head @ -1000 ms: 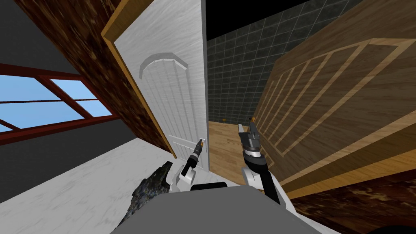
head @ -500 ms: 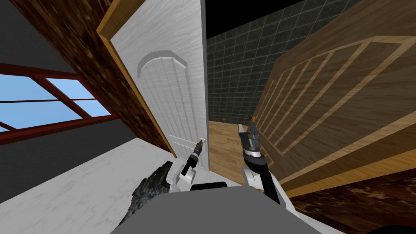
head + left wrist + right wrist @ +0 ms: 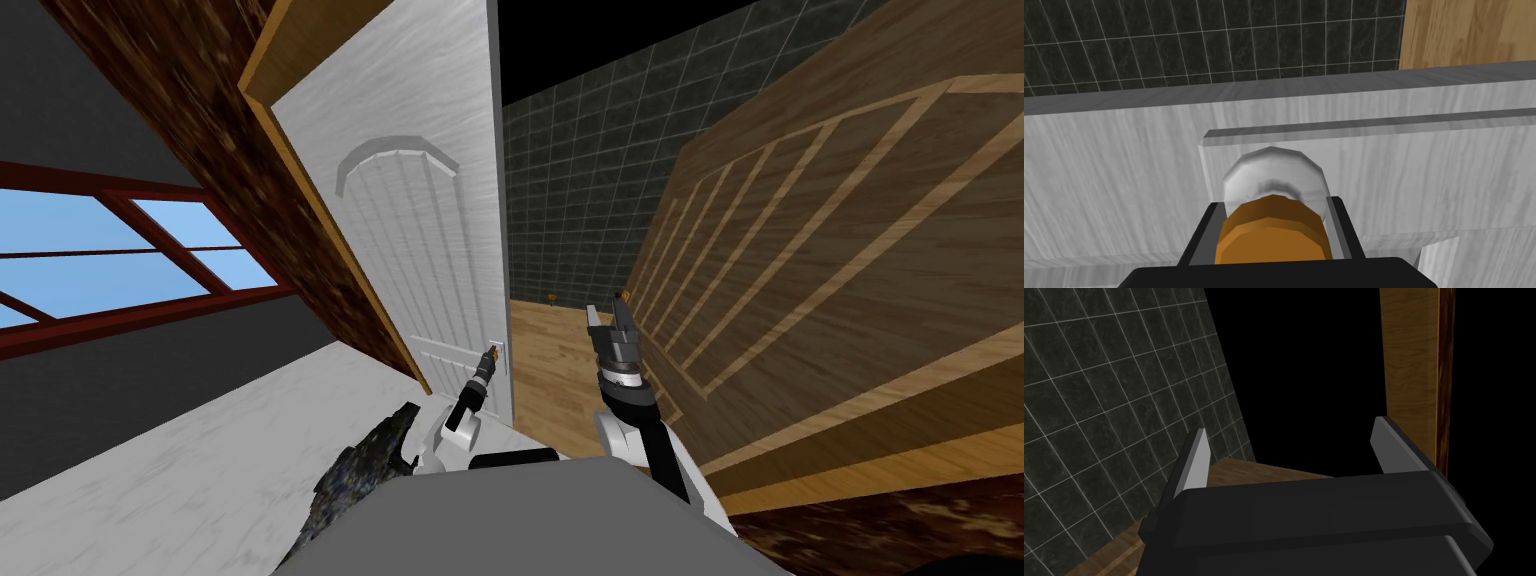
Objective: Push the door open
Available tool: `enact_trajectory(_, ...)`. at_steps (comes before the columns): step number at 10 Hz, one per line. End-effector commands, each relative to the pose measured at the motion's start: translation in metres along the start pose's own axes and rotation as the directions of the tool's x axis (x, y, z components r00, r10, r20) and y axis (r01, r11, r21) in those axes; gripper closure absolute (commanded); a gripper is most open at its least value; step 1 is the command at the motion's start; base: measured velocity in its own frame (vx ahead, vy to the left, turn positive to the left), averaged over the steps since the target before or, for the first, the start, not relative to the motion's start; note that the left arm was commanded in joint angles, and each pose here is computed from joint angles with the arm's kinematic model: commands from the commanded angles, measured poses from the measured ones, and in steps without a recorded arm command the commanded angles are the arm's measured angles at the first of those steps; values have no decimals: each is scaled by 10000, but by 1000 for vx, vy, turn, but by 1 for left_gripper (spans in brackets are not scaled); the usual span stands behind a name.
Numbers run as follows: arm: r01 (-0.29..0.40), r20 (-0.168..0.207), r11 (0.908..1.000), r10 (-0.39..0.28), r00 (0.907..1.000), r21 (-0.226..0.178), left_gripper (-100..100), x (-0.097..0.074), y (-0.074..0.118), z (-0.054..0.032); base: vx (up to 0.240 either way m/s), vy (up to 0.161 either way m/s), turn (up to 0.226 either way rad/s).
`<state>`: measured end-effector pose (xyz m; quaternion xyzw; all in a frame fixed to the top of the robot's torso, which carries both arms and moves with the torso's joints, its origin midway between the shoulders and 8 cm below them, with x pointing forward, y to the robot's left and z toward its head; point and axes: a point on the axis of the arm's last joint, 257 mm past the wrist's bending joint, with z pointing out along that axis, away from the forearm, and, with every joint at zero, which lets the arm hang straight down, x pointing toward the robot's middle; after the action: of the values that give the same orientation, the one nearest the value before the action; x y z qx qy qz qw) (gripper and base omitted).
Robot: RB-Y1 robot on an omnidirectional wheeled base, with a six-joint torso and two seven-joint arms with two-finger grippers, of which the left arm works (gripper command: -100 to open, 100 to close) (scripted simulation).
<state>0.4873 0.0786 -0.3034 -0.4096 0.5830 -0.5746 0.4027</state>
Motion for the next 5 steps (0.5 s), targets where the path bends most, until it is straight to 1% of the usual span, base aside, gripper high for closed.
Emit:
enact_trajectory(1, -102, 234, 9997, 97, 9997, 234, 100, -144, -103, 27, 145, -116, 47)
enact_trajectory(2, -117, 304, 9997, 110, 9995, 232, 100, -180, -103, 32, 140, -110, 36)
enact_trajectory(3, -147, 466, 9996, 136, 9988, 229, 100, -262, -103, 42, 176, -136, 55)
enact_trajectory(4, -161, 547, 9996, 149, 9984, 227, 100, -303, -104, 47, 143, -118, 74)
enact_trajectory(5, -175, 635, 9996, 161, 9979, 225, 100, -347, -104, 52, 109, -102, 28)
